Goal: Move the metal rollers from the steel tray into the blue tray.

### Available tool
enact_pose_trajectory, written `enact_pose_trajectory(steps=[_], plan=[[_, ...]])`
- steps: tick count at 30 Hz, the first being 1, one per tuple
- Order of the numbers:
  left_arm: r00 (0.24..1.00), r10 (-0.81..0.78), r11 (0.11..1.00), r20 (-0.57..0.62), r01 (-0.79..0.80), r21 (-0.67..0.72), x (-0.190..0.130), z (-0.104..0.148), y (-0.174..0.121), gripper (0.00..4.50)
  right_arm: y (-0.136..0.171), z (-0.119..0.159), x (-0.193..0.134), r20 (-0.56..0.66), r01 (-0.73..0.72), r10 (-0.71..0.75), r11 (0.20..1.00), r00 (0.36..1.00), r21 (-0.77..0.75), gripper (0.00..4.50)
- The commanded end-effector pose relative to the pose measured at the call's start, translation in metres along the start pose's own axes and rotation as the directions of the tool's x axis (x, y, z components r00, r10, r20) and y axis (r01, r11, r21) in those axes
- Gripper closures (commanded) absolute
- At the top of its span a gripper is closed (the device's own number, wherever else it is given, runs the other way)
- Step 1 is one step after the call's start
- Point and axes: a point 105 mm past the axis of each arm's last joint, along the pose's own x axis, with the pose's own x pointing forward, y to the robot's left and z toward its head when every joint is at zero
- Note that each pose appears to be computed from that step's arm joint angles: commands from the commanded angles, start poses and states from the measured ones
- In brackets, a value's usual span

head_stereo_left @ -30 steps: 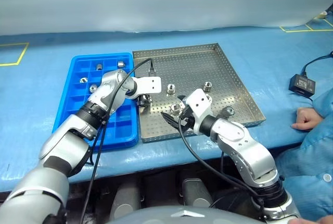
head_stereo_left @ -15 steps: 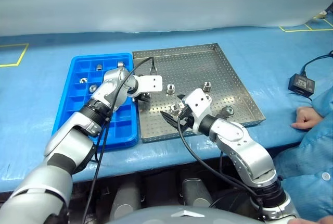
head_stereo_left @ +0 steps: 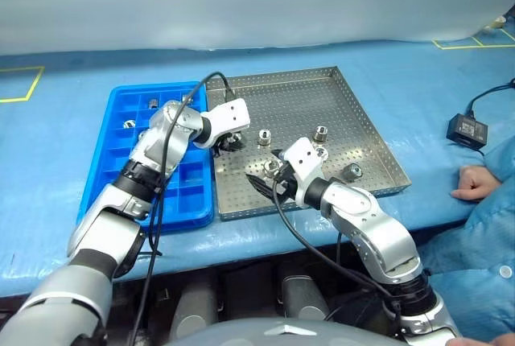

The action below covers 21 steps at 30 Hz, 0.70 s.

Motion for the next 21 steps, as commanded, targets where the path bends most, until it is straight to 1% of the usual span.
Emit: enact_pose_trajectory(steps=[1,3,5,6,7,9,12,13,14,15,17,21], plan=[[0.991,0.081,0.997,0.107,-0.082,0.002,-0.035,0.017,0.0,2.75,0.002,0.017,-0.005,0.073,-0.044,0.044,0.999,0.996,0.003,0.0],[0.984,0.139,0.99,0.115,-0.138,-0.022,-0.051,0.011,-0.002,2.75,0.005,0.021,-0.006,0.085,-0.077,0.077,0.997,0.993,0.003,0.0],[0.966,0.229,0.972,0.121,-0.22,-0.081,-0.067,0.004,0.0,2.75,0.007,0.023,-0.007,0.087,-0.105,0.105,0.994,0.991,-0.003,0.0],[0.955,0.277,0.958,0.107,-0.267,-0.101,-0.074,-0.001,0.002,2.75,0.008,0.023,-0.007,0.084,-0.114,0.114,0.993,0.99,-0.008,0.0],[0.932,0.355,0.93,0.068,-0.345,-0.126,-0.084,-0.011,0.006,2.75,0.008,0.023,-0.006,0.078,-0.122,0.123,0.992,0.989,-0.013,0.0],[0.874,0.486,0.858,0.0,-0.478,-0.187,-0.103,-0.031,0.01,2.75,0.009,0.022,-0.005,0.067,-0.133,0.134,0.991,0.989,-0.022,0.0],[0.776,0.624,0.734,-0.095,-0.623,-0.269,-0.122,-0.053,0.013,2.75,0.008,0.021,-0.003,0.054,-0.14,0.142,0.99,0.988,-0.032,0.0],[0.729,0.67,0.671,-0.138,-0.675,-0.306,-0.128,-0.062,0.015,2.75,0.008,0.022,-0.003,0.052,-0.143,0.145,0.989,0.988,-0.033,0.0],[0.674,0.709,0.596,-0.206,-0.73,-0.335,-0.133,-0.077,0.014,2.75,0.009,0.022,-0.002,0.048,-0.151,0.153,0.988,0.987,-0.035,0.0],[0.637,0.728,0.546,-0.252,-0.762,-0.349,-0.136,-0.086,0.012,2.75,0.009,0.022,-0.002,0.046,-0.157,0.159,0.987,0.986,-0.036,0.0],[0.587,0.74,0.483,-0.329,-0.804,-0.348,-0.138,-0.102,0.008,2.75,0.01,0.022,0.0,0.039,-0.165,0.167,0.986,0.985,-0.038,0.0],[0.518,0.744,0.398,-0.421,-0.851,-0.344,-0.138,-0.123,0.005,2.75,0.01,0.021,0.002,0.025,-0.172,0.173,0.984,0.985,-0.046,0.0]])
